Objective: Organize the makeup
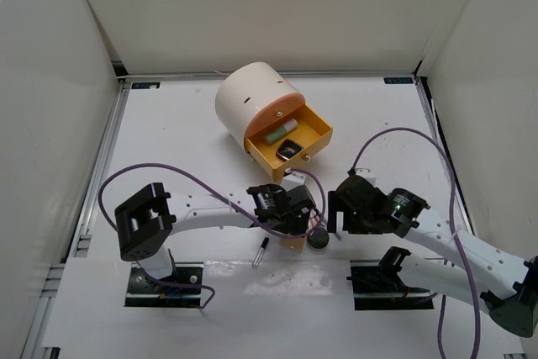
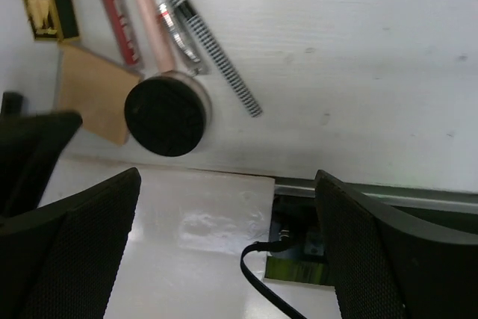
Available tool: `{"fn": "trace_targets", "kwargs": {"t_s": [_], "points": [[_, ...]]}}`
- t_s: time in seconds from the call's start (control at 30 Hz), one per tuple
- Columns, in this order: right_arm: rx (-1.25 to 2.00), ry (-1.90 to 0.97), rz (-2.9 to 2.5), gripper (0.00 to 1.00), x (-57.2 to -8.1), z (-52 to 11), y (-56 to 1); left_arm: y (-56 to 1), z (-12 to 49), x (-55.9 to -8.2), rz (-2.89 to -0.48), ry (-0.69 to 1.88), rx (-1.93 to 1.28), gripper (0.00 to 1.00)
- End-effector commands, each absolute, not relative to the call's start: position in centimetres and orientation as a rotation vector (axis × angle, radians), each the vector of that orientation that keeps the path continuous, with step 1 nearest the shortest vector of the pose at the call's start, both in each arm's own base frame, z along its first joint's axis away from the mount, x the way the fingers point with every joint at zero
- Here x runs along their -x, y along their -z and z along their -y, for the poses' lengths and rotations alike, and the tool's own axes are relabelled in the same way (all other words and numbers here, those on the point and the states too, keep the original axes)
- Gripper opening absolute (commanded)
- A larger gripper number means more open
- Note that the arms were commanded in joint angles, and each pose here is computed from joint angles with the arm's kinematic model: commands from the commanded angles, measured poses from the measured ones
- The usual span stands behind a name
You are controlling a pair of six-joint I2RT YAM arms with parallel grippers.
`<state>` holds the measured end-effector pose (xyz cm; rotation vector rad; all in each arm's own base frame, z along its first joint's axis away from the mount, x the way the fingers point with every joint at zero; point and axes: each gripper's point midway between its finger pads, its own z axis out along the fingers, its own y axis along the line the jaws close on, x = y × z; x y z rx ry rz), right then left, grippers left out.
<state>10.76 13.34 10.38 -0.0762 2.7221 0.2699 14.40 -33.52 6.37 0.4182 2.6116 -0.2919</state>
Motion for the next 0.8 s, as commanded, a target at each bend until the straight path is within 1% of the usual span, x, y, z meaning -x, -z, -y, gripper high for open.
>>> {"fn": "trace_targets", "kwargs": {"t_s": [0.0, 0.1, 0.2, 0.3, 0.5, 0.6, 0.7, 0.73, 0.77], "points": [[-0.152, -0.154, -2.601, 0.99, -12.4, -11.0, -13.0, -6.3, 35.1, -12.1, -2.565, 0.374, -0.646, 0.93], [-0.163, -0.188, -2.571, 0.99, -12.6, -11.0, -13.7, -5.4, 35.1, -11.2, -2.546, 0.333, -0.745, 0.94], [-0.177, -0.235, -2.548, 0.99, -12.8, -11.4, -14.0, -4.4, 35.3, -11.0, -2.546, 0.327, -0.77, 0.96], [-0.163, -0.215, -2.569, 0.99, -12.7, -11.5, -13.5, -3.5, 35.5, -10.4, -2.566, 0.354, -0.797, 0.96], [-0.146, -0.23, -2.56, 0.99, -13.0, -12.0, -13.9, -2.0, 35.4, -11.2, -2.559, 0.291, -0.773, 0.96], [-0.154, -0.23, -2.549, 0.99, -13.2, -11.9, -14.0, -1.6, 36.0, -11.3, -2.554, 0.307, -0.772, 0.94], [-0.16, -0.212, -2.544, 0.99, -13.3, -11.7, -14.1, -0.6, 35.8, -11.2, -2.574, 0.274, -0.779, 0.83], [-0.161, -0.194, -2.547, 0.99, -13.3, -11.4, -14.0, -0.5, 35.7, -11.2, -2.578, 0.262, -0.786, 0.73], [-0.153, -0.198, -2.542, 0.99, -13.3, -11.5, -14.2, -0.4, 35.4, -11.0, -2.586, 0.246, -0.791, 0.67]]}}
